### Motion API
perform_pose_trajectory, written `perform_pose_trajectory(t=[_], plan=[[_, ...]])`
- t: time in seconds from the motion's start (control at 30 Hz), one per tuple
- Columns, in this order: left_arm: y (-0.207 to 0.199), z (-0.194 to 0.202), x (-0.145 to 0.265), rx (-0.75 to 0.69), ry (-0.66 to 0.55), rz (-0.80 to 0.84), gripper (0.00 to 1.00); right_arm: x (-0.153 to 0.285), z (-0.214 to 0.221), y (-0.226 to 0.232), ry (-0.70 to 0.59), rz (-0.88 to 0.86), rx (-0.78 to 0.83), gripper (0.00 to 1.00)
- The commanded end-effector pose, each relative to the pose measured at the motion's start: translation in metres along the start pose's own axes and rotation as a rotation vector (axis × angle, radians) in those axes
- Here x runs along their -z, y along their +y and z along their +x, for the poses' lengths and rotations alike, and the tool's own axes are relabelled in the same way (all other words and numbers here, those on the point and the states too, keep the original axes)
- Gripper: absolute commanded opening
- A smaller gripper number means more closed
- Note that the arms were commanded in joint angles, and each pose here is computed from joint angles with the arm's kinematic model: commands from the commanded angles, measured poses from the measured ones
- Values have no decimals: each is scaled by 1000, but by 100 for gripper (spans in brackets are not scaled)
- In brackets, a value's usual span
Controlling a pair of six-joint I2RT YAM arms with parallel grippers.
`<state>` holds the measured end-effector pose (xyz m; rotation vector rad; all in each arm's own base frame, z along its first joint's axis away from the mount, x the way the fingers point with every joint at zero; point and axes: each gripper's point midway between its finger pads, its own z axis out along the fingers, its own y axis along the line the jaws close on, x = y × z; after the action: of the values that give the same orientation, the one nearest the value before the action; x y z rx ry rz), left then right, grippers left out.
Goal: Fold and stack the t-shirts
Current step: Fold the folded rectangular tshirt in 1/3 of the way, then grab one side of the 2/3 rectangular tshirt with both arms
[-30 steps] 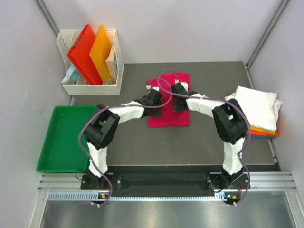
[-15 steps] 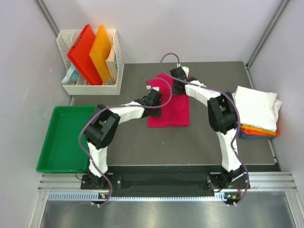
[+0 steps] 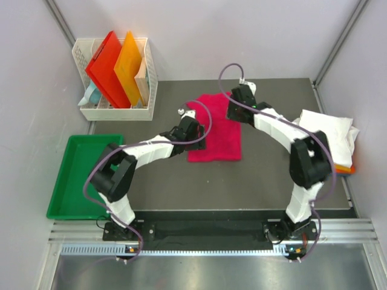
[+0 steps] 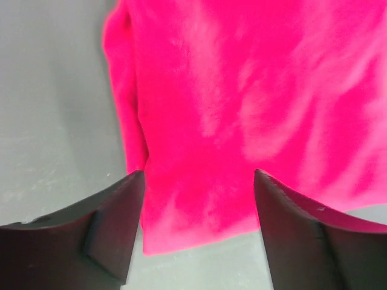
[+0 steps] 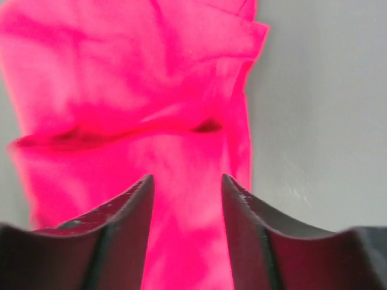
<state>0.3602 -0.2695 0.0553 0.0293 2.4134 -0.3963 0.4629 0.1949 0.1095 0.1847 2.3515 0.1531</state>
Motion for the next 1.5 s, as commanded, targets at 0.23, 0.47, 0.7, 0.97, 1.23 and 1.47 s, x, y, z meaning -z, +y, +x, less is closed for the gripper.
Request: perform_pose_trajectory(t=[0.23,0.47,0.7,0.97,1.23,1.47], plan=[[4,-3,29,76,-80,31,84,63,86,-26,52,-50,-1,54],[22,28,19,90,-27,-18,82,55,143,-37,135,-18,15,53],[28,45,14,100,13,-34,80,49,161,-47,166,18,17,51],[33,69,10,106,80,-35,67,45,207,-65,275,55,-3,43],[30,90,19,112,124,2,0,61,252,-77,379,49,-39,0],[31,114,46,92,138,-2,0,94,279,-77,404,33,-25,0]])
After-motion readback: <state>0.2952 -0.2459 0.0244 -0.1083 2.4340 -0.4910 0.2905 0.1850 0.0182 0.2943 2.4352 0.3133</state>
